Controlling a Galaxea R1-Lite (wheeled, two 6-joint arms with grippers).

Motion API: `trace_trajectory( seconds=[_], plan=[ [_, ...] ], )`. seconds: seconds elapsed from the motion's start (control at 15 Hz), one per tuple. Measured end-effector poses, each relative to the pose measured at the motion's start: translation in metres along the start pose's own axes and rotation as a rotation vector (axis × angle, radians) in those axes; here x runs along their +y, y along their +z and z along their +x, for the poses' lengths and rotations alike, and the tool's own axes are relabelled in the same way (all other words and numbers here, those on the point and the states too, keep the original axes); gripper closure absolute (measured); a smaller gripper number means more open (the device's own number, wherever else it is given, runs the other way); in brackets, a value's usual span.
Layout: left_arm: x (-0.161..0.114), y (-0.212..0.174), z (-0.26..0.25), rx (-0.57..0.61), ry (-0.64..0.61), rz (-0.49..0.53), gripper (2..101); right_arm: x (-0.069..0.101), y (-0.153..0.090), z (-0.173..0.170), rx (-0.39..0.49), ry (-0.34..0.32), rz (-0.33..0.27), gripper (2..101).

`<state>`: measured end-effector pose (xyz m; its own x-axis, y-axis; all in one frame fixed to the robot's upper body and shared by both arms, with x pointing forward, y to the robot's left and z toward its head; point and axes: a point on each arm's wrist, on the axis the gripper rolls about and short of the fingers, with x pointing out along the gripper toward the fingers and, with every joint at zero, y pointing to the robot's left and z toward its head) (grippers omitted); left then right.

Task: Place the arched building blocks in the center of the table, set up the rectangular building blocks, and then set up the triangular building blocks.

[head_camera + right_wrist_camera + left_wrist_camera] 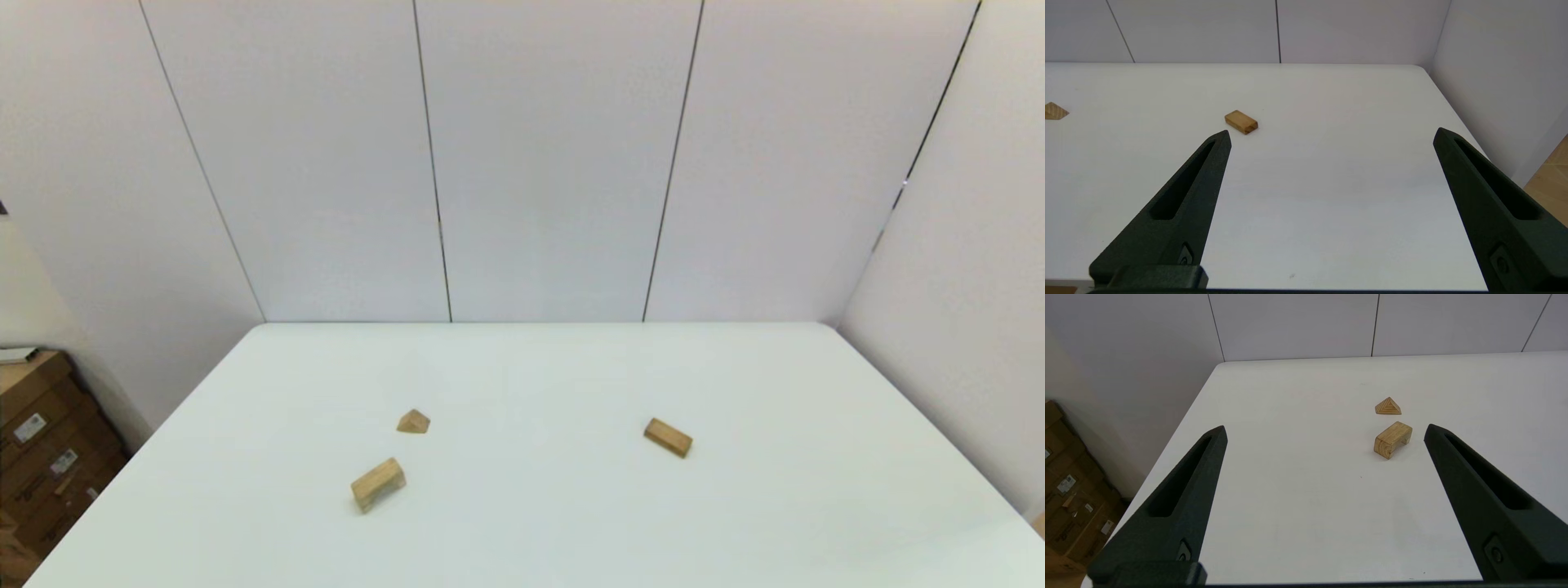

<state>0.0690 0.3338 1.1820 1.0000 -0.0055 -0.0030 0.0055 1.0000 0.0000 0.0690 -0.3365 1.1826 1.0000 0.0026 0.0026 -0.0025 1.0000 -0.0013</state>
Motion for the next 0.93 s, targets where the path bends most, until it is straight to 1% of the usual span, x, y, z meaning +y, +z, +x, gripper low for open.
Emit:
trace_trajectory(
  seconds=[0.73, 0.93],
  plan=[
    [0.0, -0.0002, 0.0, 0.002, 0.002, 0.009, 5.4, 0.0, 0.0, 0.0, 0.0, 0.0, 0.0, 4.3],
    [-0.0001, 0.0021, -0.0031, 0.046, -0.007, 0.024, 5.4, 0.0, 0.0, 0.0, 0.0, 0.0, 0.0, 4.3]
  ],
)
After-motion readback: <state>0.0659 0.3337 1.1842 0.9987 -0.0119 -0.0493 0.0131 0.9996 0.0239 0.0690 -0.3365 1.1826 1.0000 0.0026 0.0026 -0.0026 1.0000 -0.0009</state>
